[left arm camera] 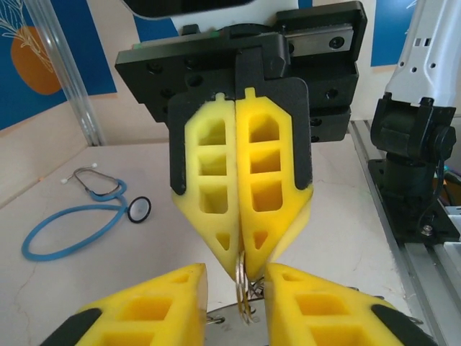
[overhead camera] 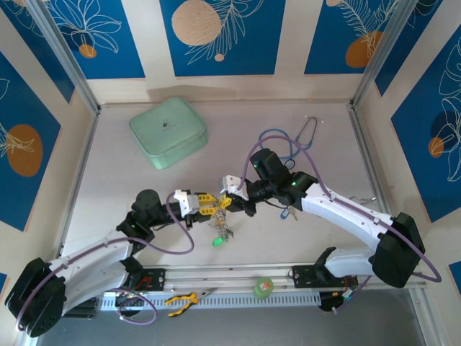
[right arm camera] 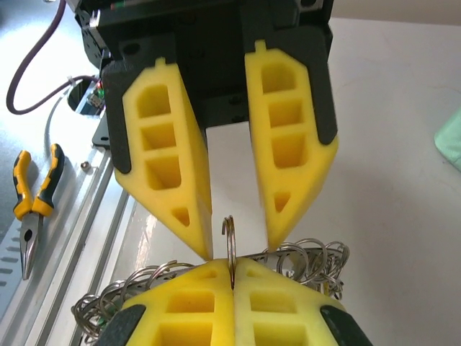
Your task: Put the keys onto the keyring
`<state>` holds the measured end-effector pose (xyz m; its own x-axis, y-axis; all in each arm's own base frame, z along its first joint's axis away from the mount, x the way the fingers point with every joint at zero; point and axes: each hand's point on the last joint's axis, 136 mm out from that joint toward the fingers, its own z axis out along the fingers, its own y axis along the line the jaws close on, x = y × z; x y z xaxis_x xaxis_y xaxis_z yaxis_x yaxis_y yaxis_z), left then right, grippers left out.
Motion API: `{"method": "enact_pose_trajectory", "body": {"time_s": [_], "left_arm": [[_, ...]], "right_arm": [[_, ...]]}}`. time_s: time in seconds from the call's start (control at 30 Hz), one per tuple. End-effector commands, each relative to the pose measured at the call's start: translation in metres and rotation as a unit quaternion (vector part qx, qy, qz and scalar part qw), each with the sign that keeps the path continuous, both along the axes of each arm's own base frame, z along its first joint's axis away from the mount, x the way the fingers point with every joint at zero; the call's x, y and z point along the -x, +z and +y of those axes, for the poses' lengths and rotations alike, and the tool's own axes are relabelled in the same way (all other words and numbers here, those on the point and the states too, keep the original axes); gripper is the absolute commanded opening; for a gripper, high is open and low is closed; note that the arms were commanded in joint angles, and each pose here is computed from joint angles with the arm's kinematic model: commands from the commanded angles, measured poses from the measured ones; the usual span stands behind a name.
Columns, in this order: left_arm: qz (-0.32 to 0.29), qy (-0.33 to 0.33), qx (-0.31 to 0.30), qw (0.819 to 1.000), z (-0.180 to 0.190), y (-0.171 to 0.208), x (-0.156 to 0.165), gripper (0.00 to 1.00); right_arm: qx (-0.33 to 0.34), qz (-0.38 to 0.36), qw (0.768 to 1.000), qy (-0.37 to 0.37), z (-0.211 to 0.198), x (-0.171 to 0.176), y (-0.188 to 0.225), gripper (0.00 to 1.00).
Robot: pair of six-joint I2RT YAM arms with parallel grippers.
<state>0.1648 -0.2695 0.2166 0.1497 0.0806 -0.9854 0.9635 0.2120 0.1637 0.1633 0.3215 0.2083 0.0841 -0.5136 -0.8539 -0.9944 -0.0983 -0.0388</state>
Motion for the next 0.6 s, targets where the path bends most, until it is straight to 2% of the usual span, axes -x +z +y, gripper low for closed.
{"method": "enact_pose_trajectory", "body": {"time_s": [0.0,0.2,0.37,0.57], "left_arm": [[-0.019,0.000,-0.020,1.000,0.000,0.004,0.001,0.26],[-0.007,0.000,-0.079,0.997,0.001,-0.013,-0.001,0.20],[-0.009,-0.002,-0.078,0.997,0.000,-0.011,-0.002,0.19],[-0.017,-0.004,-0.075,0.997,-0.002,-0.006,-0.003,0.11]], "right_arm": [[0.014,-0.024,1.000,0.012,0.001,0.000,0.009,0.00],[0.062,-0.047,0.997,0.011,-0.002,-0.002,0.004,0.00],[0.091,-0.066,0.993,0.020,0.003,-0.001,0.003,0.00],[0.127,-0.090,0.987,0.040,0.010,0.004,-0.003,0.00]]}}
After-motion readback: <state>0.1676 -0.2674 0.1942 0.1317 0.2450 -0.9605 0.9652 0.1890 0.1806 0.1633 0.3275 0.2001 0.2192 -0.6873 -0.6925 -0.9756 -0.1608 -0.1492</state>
